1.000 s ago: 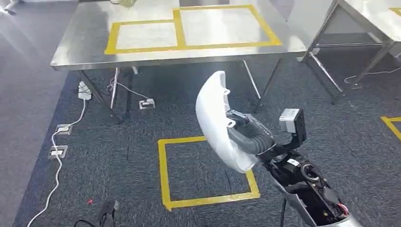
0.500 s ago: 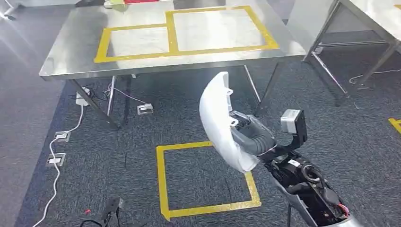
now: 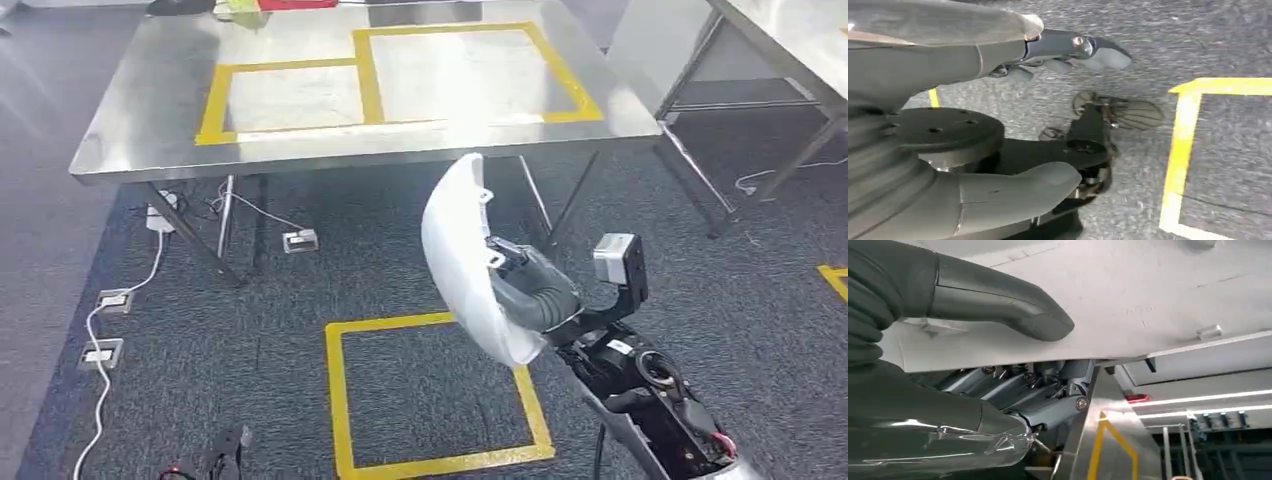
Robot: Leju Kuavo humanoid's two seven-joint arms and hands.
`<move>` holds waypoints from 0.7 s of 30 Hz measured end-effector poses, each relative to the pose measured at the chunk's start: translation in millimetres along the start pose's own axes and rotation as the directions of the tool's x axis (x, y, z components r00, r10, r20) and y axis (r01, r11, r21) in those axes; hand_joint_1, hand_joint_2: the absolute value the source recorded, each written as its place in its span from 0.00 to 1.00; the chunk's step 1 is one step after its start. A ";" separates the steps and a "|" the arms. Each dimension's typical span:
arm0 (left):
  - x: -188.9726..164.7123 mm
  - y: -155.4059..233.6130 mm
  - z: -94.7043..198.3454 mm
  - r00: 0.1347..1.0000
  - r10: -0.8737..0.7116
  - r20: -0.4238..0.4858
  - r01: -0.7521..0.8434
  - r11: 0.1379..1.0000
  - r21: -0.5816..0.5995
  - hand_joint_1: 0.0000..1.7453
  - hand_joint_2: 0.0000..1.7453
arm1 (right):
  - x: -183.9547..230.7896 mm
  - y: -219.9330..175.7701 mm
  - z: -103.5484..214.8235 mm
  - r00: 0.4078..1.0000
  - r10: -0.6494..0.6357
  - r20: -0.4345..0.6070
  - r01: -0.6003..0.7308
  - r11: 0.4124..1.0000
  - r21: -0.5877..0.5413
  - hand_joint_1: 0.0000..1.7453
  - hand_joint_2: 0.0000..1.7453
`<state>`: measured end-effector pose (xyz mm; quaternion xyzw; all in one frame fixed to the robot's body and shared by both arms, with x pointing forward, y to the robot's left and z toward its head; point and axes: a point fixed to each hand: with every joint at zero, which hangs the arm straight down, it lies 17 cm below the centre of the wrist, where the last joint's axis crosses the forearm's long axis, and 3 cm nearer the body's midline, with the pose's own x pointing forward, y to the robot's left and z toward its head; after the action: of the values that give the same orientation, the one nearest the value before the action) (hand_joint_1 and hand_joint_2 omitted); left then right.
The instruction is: Take the parts from the cabinet and place them on the table.
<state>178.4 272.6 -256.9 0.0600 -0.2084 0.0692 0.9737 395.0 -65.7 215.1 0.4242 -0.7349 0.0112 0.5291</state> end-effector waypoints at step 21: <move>-6.8 -4.2 1.7 1.000 0.003 -0.012 -0.003 1.000 -0.004 0.00 1.00 | -11.1 8.7 2.6 0.999 -0.029 -0.015 0.030 0.999 0.013 1.00 1.00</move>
<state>172.3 267.5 -258.5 0.0574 -0.2030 0.0705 0.9749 388.4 -54.5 209.1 0.4383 -0.7246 0.0113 0.5317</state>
